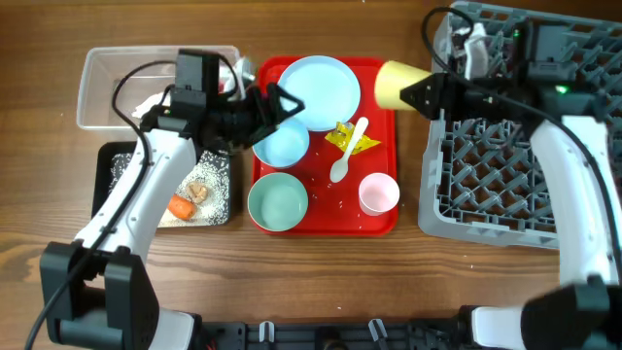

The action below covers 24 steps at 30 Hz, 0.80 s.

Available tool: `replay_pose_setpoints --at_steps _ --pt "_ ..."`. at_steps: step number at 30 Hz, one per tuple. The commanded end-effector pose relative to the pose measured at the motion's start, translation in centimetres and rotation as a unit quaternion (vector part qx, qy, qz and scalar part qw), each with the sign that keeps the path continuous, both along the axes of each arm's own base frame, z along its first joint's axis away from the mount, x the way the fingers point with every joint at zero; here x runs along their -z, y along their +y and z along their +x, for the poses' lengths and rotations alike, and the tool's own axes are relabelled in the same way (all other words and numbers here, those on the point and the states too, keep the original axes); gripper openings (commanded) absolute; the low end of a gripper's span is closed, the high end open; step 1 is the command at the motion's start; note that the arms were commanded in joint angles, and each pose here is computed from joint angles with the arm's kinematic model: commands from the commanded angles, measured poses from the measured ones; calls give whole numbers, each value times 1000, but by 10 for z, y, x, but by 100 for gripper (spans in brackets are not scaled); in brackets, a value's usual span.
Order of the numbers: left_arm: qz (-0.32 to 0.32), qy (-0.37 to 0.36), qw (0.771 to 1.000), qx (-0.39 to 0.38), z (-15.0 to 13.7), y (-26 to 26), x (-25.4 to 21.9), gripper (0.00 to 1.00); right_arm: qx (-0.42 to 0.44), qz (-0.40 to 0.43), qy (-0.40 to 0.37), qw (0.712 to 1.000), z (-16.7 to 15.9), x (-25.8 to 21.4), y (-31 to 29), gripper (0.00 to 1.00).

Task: Sort waste into correct bins and load items into the dishwasher rack
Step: 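Carry the yellow cup with the right gripper and place it in the dish rack, then move the left gripper to the pink cup and grasp it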

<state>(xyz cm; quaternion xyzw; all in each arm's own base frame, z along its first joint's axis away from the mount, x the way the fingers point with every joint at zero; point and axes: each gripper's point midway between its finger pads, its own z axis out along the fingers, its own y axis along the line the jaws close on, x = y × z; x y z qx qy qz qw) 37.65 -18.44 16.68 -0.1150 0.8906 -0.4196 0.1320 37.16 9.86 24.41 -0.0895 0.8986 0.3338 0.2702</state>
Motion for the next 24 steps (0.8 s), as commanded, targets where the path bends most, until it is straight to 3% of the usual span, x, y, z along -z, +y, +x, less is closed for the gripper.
replay_pose_setpoints --at_steps 1,4,9,12,17,24 --pt "145 6 987 -72 5 34 31 89 81 -91 -18 992 -18 -26 -37 27" --pt "199 3 977 -78 1 34 42 92 155 -151 65 974 -57 -10 -75 27" --pt "271 -18 960 -76 -4 25 54 97 276 -257 202 904 -111 18 -127 27" --pt "297 4 953 -60 -10 20 77 98 312 -294 236 872 -130 22 -143 27" --pt "320 51 945 -45 -16 22 115 98 325 -288 222 873 -120 21 -144 26" --pt "325 61 943 -42 -18 23 124 100 298 -281 262 874 -123 50 -134 27"
